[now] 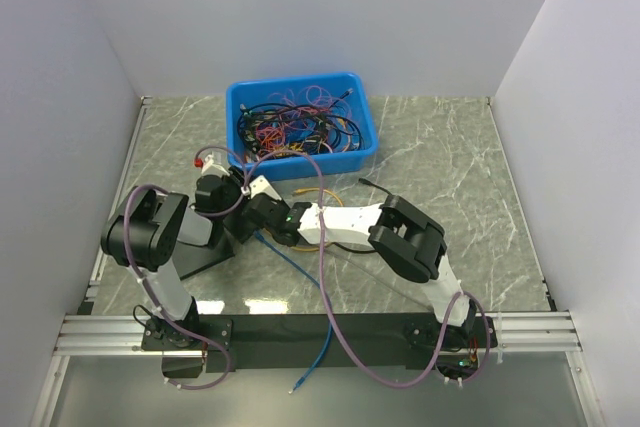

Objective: Insert the plug into the switch port

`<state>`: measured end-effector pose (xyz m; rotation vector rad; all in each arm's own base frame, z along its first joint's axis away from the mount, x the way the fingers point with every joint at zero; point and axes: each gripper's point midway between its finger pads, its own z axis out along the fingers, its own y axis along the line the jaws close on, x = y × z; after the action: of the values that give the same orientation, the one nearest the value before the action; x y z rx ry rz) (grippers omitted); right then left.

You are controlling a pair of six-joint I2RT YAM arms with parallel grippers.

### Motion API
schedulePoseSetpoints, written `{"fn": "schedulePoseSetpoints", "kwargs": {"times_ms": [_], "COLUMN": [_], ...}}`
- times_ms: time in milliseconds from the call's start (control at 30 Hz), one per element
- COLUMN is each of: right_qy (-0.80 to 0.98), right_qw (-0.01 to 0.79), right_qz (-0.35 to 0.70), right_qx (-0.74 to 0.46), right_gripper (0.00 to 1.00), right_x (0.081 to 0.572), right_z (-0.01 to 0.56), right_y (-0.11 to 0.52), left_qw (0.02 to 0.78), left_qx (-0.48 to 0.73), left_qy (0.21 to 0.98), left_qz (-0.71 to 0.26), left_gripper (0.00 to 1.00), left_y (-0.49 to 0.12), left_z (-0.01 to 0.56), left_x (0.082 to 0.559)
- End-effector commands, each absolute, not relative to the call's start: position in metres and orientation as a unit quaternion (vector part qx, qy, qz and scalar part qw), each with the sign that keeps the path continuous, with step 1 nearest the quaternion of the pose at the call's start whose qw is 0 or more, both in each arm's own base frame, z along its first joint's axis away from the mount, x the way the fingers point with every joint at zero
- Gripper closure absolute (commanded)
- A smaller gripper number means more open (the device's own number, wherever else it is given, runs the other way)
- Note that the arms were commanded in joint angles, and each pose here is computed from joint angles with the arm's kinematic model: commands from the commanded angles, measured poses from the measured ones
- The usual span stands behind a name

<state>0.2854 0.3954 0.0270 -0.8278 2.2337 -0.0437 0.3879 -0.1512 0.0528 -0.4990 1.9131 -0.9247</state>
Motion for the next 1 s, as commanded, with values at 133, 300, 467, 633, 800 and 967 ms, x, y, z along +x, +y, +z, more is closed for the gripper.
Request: {"fn": "schedulePoseSetpoints", "kwargs": {"times_ms": [133, 300, 467, 633, 800, 967], "right_qy": [0.847, 0.847, 0.847, 0.847, 0.848, 0.848], "right_qw": [0.453, 0.453, 0.453, 0.452, 0.451, 0.45], "right_qz": [0.02, 0.019, 0.019, 0.019, 0.021, 0.022], "right_qx": [-0.277, -0.276, -0.277, -0.278, -0.278, -0.278], "right_gripper": [1.0, 1.0, 1.0, 1.0, 1.0, 1.0], "right_x": [0.314, 0.314, 0.315, 0.314, 0.315, 0.314], "right_z": [0.059, 0.058, 0.057, 0.056, 0.055, 0.053], "right_y": [0.424, 0.422, 0.424, 0.425, 0.426, 0.426], "left_qw": [0.355, 0.358, 0.389, 0.414, 0.411, 0.399], "left_qx": [-0.27, -0.276, -0.268, -0.29, -0.309, -0.333], "left_qy": [0.86, 0.864, 0.853, 0.85, 0.848, 0.847], "left_qz": [-0.247, -0.223, -0.221, -0.148, -0.13, -0.114], "left_gripper": [0.58, 0.58, 0.57, 0.55, 0.53, 0.5], "left_y": [-0.12, -0.119, -0.117, -0.088, -0.08, -0.07], "left_z": [-0.02, -0.009, 0.029, 0.046, 0.04, 0.031], "left_x": [0.345, 0.349, 0.358, 0.356, 0.356, 0.362]}}
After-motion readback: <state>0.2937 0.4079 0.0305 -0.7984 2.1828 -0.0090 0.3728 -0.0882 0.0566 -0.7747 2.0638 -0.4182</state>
